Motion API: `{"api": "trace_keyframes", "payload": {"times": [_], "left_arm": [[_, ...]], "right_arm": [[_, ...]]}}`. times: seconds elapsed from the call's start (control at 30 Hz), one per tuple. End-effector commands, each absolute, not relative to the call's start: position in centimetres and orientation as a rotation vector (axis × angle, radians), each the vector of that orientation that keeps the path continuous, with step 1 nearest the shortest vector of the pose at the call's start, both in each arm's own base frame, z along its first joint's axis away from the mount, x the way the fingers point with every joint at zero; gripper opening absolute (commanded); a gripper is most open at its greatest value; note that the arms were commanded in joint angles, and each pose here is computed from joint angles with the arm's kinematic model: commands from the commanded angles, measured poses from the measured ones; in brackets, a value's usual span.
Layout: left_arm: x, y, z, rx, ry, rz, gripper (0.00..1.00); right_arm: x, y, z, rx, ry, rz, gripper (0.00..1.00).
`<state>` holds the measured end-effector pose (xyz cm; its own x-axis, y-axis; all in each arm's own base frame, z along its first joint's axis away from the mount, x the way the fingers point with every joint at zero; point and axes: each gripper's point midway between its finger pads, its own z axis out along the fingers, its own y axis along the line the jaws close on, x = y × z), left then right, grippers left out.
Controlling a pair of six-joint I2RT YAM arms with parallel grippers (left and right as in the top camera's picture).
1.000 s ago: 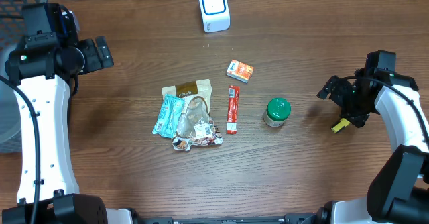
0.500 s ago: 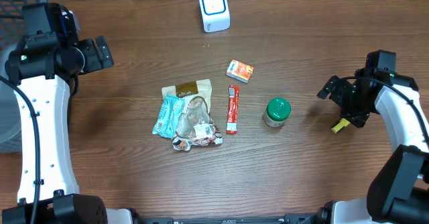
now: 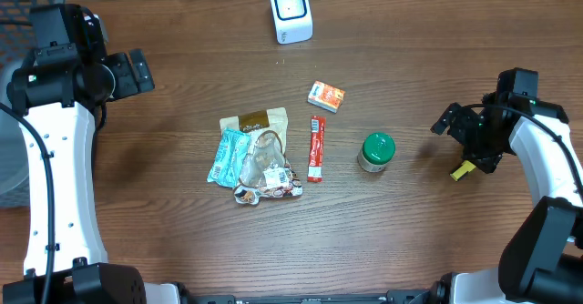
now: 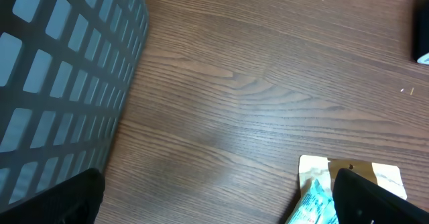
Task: Scan the item barcode
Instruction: 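Lower the highlighter onto the table and open the right gripper, then move the right gripper left over the green-lidded jar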
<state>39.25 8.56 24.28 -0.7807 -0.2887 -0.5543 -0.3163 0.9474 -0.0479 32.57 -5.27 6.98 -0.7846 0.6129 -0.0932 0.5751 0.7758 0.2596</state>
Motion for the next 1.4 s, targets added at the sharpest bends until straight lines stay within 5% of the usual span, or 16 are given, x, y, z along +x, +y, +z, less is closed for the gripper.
{"api": "trace_keyframes", "payload": {"times": [0.0,0.57,0.7,0.9,1.1,1.37], "left_arm": [[39.6,8.4,24.4,-0.439,2.510,0.048,1.00],[39.6,8.4,24.4,-0.439,2.510,0.048,1.00],[39.6,8.4,24.4,-0.439,2.510,0.048,0.99],[39.5,8.4,24.4,-0.439,2.510,0.048,1.00],[39.6,8.4,24.4,-0.439,2.510,0.048,1.00],[39.6,8.4,24.4,-0.439,2.510,0.048,1.00]], "right_arm": [[33.4,-5.4,8.6,0.908,2.749,0.335,1.00],[33.9,-5.4,8.7,0.934,2.722,0.352,1.00],[35.9,-3.3,11.4,0.828,2.665,0.566,1.00],[36.8,-0.9,16.8,0.671,2.666,0.666,0.82],[35.6,3.3,17.5,0.395,2.800,0.502,0.84],[33.6,7.7,14.0,0.073,2.925,0.050,1.00]]}}
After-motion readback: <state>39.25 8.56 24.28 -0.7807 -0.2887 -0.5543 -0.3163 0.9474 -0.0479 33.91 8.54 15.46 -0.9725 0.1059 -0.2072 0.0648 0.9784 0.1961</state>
